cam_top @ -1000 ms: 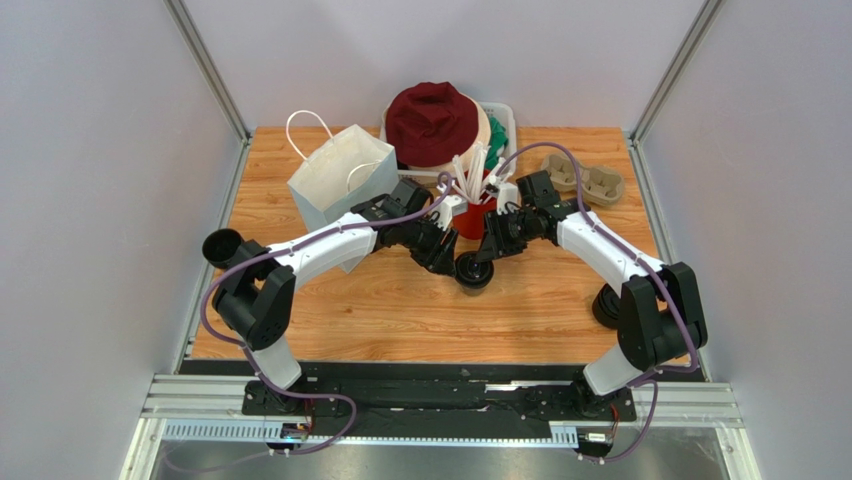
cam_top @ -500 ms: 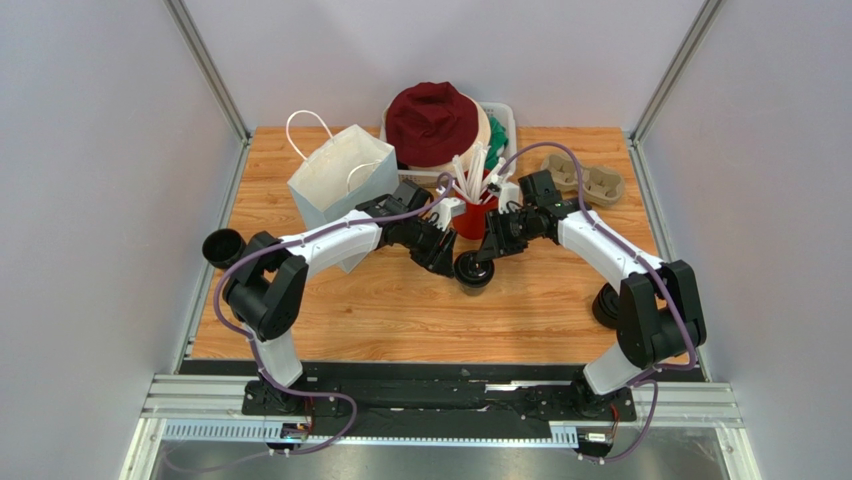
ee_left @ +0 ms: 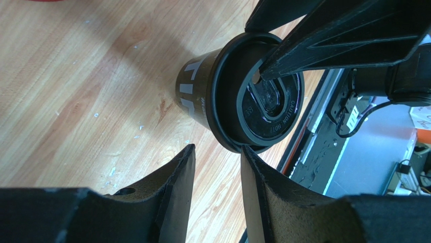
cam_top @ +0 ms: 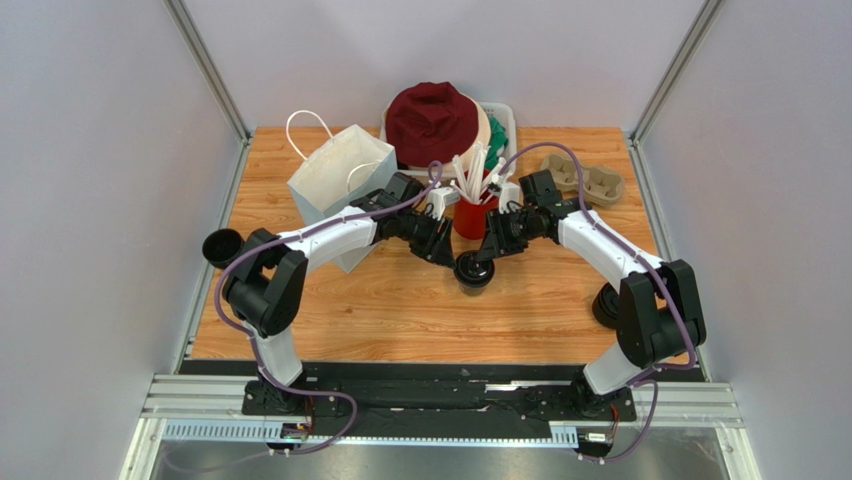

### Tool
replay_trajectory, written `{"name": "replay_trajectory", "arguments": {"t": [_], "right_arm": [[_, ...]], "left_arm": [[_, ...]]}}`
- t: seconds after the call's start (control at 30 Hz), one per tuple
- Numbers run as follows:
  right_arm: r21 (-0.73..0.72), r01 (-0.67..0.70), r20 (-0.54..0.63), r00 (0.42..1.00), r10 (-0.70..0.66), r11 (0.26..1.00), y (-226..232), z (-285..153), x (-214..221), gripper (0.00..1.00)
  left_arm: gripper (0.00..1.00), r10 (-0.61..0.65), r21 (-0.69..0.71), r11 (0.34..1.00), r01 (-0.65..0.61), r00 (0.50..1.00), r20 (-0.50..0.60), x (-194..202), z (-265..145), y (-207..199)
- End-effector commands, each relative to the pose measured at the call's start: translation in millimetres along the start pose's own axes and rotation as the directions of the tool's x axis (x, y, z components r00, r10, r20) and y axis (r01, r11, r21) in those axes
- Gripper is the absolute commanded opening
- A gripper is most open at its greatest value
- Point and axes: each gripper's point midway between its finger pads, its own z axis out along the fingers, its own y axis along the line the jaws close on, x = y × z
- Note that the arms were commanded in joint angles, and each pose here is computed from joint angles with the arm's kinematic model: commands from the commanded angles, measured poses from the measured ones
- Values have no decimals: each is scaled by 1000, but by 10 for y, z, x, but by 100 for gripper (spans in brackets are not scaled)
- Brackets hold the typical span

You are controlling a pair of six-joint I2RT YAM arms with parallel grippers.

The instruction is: Pack the takeout coffee

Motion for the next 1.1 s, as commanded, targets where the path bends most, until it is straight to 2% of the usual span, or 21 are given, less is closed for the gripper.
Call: {"name": "replay_trajectory", "arguments": {"t": [0.0,0.27,0.57,0.9,1.07], "right_arm": [[121,14,-68,998,-5,993,-315,83,212,33],[118,14,-68,998,-5,993,-312,86,215,33],[140,6,-83,997,5,990,-353,76,263,32],[185,43,-105,994,-24,982,-444,29,356,32],[208,51,-129,991,-24,977,-498,18,434,32]], "left_arm": [[47,14,42,999,-15,999,29,-139,35,-100],[46,33,-22,999,-33,999,-3,-48,132,-6],[41,42,-140,988,-57,993,-106,211,234,232],[39,-14,-168,986,-19,982,-188,531,353,408],[38,18,-188,980,-60,976,-219,603,412,383]]}}
